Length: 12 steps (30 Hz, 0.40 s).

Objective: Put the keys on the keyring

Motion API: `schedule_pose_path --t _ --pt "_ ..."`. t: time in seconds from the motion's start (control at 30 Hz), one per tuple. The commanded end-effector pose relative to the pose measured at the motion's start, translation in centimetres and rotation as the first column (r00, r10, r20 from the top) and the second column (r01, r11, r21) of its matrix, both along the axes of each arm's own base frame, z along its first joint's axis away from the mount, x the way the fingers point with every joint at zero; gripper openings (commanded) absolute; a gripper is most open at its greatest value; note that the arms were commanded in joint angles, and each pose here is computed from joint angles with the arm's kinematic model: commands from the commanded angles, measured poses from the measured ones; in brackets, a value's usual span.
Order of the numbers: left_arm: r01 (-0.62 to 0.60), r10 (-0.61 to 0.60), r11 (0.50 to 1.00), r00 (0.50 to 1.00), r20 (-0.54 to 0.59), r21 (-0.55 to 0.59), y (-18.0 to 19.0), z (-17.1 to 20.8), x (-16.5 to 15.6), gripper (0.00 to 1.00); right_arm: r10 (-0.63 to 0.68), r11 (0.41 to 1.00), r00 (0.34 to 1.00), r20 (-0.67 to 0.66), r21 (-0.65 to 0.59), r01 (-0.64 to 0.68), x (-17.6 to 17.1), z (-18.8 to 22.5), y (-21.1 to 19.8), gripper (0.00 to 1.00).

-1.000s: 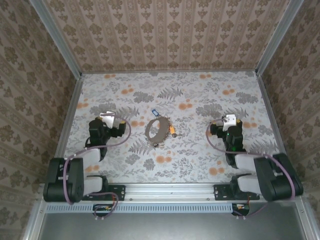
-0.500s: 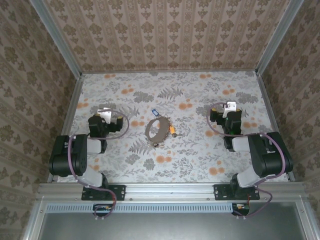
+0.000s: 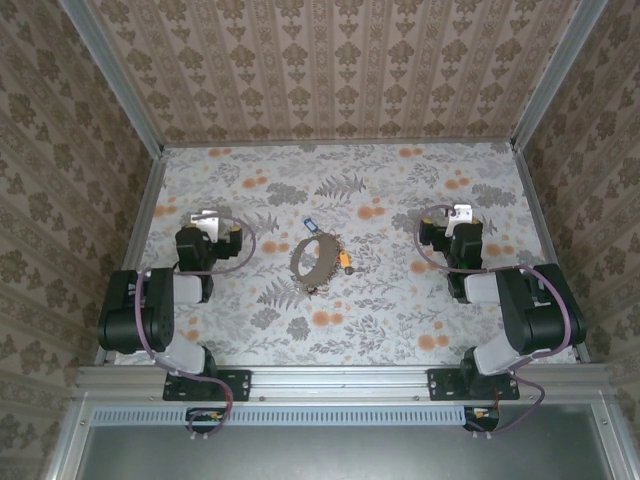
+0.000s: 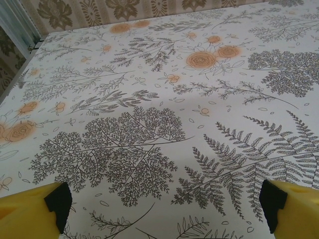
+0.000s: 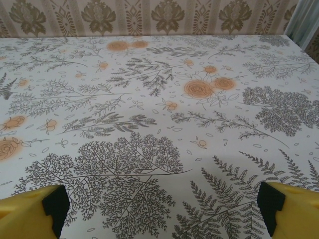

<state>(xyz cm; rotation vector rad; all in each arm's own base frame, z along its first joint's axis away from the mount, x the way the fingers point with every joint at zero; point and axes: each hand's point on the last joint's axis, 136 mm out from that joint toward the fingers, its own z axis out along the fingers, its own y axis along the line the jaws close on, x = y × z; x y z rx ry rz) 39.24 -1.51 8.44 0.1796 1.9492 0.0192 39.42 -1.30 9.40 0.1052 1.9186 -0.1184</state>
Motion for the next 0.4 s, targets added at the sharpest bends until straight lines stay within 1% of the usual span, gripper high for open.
schedule_pose_path --t 0.0,0.37 --pt "-0.022 0.023 1.000 0.999 0.023 -0.018 0.35 1.00 0.65 1.00 0.007 1.000 1.000 0.003 0.021 -0.007 0.52 0.40 0.01 1.00" --pt "-0.021 0.021 1.000 1.000 0.023 -0.020 0.31 1.00 0.64 1.00 0.010 1.000 1.000 0.012 0.023 -0.010 0.44 0.55 0.03 1.00"
